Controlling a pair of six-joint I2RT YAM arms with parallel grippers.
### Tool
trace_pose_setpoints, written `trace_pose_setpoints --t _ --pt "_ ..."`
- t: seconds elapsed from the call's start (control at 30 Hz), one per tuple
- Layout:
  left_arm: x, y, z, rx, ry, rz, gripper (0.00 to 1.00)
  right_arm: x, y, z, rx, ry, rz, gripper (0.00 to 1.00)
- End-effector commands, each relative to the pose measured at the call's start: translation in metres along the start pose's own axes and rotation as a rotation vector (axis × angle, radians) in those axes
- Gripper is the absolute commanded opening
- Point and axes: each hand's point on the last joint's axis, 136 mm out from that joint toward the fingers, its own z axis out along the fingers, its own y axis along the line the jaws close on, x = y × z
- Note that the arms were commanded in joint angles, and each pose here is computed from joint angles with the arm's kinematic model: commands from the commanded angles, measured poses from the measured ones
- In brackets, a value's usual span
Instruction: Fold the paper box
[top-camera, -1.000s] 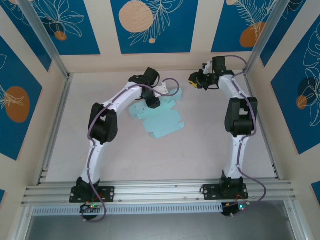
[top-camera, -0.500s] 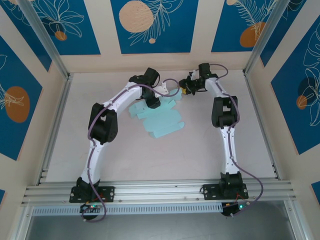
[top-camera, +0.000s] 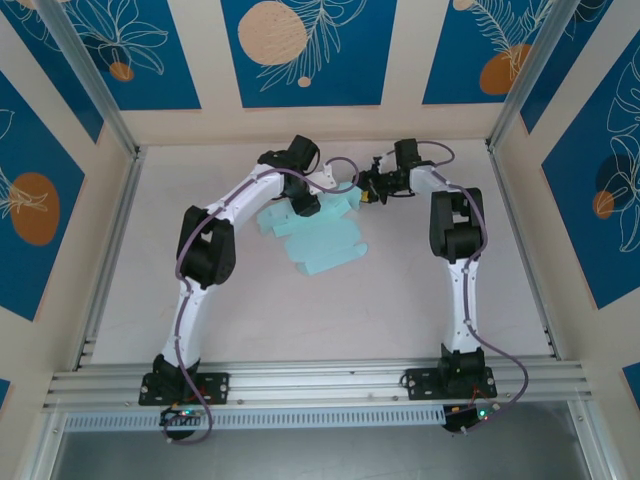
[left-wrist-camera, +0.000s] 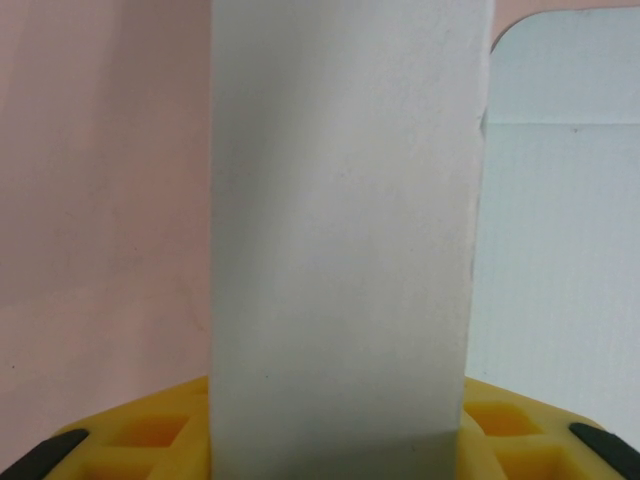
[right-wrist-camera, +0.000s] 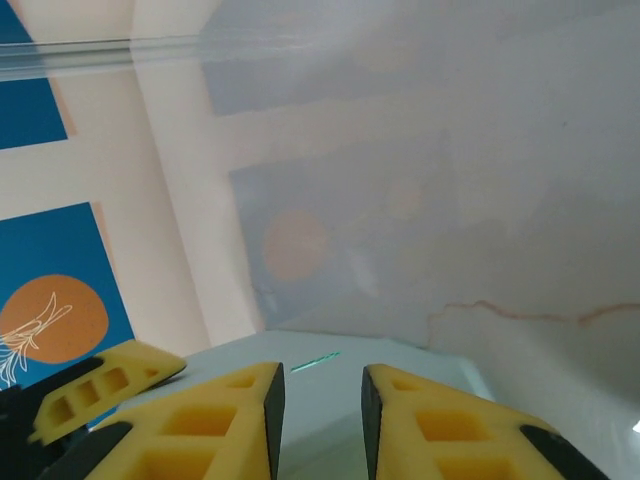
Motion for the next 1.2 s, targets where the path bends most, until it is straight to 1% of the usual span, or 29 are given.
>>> trace_pose_setpoints --t 0.0,0.27,0.5,0.6,0.8,0.93,1.17 --pt "0.007 -0.003 0.005 -0.012 0.038 -0.016 0.41 0.017 0.034 -0.004 -0.054 0.019 -0.069 0.3" --pt "0.006 -0.005 0.005 -0.008 0.034 -0.022 0.41 0.04 0.038 0.011 -0.031 0.049 -0.09 0.3" --pt "0.005 -0.005 0.006 -0.011 0.036 -0.018 0.41 0.052 0.045 0.011 -0.009 0.041 -0.113 0.3" --pt "0.006 -0.007 0.006 -0.008 0.039 -0.015 0.41 0.057 0.039 0.006 0.04 0.014 -0.136 0.3" --pt "0.005 -0.006 0.004 -0.007 0.037 -0.012 0.41 0.069 0.016 0.005 0.114 -0.019 -0.158 0.3" --pt "0.006 -0.007 0.006 -0.007 0.04 -0.009 0.41 0.073 0.007 0.008 0.129 -0.015 -0.167 0.3" --pt "0.007 -0.006 0.008 -0.006 0.044 -0.007 0.41 0.078 0.008 0.017 0.145 -0.013 -0.241 0.3"
